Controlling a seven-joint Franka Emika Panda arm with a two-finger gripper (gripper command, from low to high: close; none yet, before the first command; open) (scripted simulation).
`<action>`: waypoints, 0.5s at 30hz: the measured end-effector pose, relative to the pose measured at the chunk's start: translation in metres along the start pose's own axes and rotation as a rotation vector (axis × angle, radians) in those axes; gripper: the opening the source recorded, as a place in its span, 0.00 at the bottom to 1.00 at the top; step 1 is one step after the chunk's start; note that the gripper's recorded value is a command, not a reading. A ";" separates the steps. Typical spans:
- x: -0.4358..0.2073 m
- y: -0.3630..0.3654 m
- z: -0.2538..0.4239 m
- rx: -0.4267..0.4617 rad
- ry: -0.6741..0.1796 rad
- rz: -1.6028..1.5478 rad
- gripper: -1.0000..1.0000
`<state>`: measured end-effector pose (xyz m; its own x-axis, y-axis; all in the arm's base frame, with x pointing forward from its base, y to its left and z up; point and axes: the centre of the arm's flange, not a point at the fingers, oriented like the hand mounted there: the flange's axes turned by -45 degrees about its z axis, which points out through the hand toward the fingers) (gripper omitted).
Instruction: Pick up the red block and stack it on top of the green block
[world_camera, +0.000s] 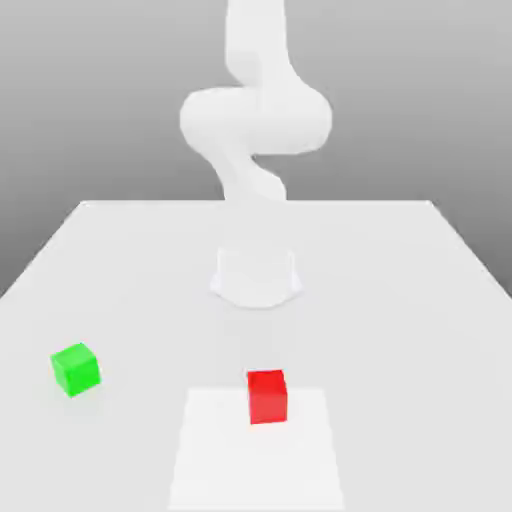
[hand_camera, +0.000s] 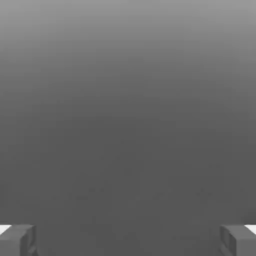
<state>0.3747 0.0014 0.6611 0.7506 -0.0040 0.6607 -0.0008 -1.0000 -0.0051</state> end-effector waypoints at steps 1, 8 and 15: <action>-0.008 -0.001 0.026 0.001 -0.038 -0.005 0.50; -0.094 -0.006 0.182 0.012 -0.298 -0.042 0.50; -0.240 -0.010 0.290 0.026 -0.581 -0.084 0.50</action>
<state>0.3867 0.0135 0.2848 0.9865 0.0852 0.1397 0.0852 -0.9963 0.0060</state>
